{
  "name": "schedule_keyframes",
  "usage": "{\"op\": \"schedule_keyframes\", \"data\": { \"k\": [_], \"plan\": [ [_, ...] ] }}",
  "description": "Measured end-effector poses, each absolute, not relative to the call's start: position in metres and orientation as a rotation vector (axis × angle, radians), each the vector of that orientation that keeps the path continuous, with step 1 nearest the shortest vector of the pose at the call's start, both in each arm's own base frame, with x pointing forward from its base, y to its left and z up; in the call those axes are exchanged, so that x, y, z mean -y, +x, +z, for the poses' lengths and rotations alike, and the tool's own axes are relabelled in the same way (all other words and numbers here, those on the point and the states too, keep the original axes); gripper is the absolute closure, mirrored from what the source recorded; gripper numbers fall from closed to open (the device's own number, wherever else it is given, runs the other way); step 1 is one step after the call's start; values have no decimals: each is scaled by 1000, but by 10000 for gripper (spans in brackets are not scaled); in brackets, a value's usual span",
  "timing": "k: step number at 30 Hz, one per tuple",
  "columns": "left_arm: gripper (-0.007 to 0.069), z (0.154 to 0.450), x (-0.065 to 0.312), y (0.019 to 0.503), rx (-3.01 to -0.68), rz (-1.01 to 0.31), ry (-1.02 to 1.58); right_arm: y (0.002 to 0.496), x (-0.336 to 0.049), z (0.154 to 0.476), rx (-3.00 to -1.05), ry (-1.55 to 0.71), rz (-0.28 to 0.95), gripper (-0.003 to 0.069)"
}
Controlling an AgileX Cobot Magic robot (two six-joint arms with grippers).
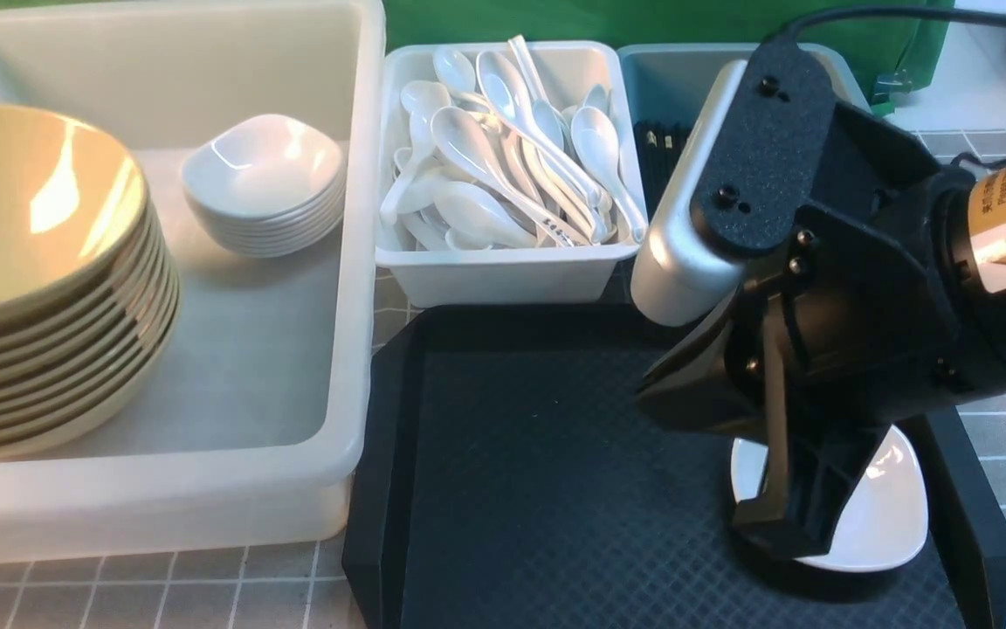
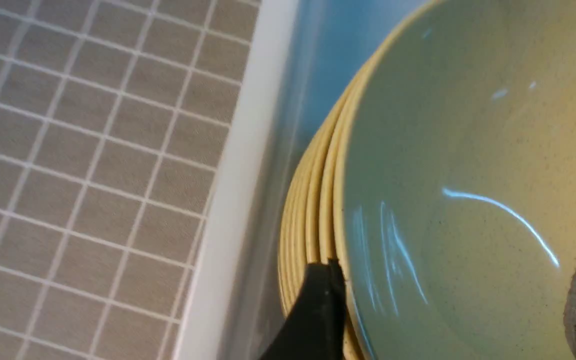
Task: On grey table put chopsticks spoon bowls plates into blue grey white boxes.
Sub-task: 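Grasp the small white bowl on the black tray by its rim with the left gripper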
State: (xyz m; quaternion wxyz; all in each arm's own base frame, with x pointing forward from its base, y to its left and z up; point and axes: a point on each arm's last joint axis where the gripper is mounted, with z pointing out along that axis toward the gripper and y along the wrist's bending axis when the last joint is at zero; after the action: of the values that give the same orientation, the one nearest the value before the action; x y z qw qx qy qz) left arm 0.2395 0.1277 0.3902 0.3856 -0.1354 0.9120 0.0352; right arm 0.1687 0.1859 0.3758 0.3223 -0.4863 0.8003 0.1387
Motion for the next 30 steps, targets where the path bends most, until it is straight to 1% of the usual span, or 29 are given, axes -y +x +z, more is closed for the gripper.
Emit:
{"op": "schedule_keyframes", "data": {
  "k": [1,2,3,5,7,10,11,12,13,15,16,17,20,21,22,23,24,25,26,27,28,29,30],
  "plan": [
    [22,406,-122,236,-2298,108,-317,169,-185,380,-2101,-1271,346,578],
    [21,408,-120,235,-2293,106,-313,170,-184,381,-2102,-1266,338,578],
    [18,424,-110,231,-2272,90,-298,171,-182,387,-2105,-1249,305,575],
    [25,445,-90,228,-2243,33,-273,173,-178,396,-2106,-1220,263,573],
    [48,460,-58,228,-2245,-63,-169,173,-173,405,-2131,-1184,208,570],
    [86,460,-8,233,-2281,-203,67,173,-161,411,-2175,-1123,122,568],
    [89,459,0,234,-2285,-220,105,172,-159,412,-2177,-1115,112,567],
    [108,454,23,239,-2307,-276,215,169,-152,415,-2194,-1072,78,566],
    [115,453,34,240,-2313,-299,269,167,-148,417,-2195,-1053,64,565],
    [137,435,81,253,-2364,-372,458,154,-129,426,-2182,-976,44,563],
    [137,433,89,253,-2367,-385,487,151,-126,428,-2175,-964,46,563],
    [143,417,122,262,-2394,-411,595,139,-112,434,-2146,-926,61,562],
    [144,382,177,274,-2427,-440,759,118,-90,443,-2100,-874,92,561],
    [146,362,205,279,-2439,-457,830,109,-81,446,-2084,-842,112,561],
    [147,348,224,281,-2445,-468,876,102,-73,447,-2071,-813,129,561],
    [147,344,226,283,-2450,-466,876,100,-72,447,-2071,-806,133,561],
    [148,331,244,284,-2457,-473,919,96,-67,447,-2068,-791,142,561],
    [148,312,271,285,-2456,-483,983,88,-58,445,-2064,-763,159,561],
    [148,300,285,287,-2458,-487,1012,84,-55,442,-2072,-754,162,561],
    [148,294,289,288,-2463,-485,1018,84,-55,441,-2079,-753,160,561],
    [148,280,307,291,-2460,-489,1050,81,-52,437,-2099,-747,159,561],
    [148,274,314,291,-2458,-492,1067,81,-51,434,-2111,-749,153,561],
    [148,259,328,294,-2456,-490,1095,80,-50,428,-2141,-756,140,561]
  ]
}}
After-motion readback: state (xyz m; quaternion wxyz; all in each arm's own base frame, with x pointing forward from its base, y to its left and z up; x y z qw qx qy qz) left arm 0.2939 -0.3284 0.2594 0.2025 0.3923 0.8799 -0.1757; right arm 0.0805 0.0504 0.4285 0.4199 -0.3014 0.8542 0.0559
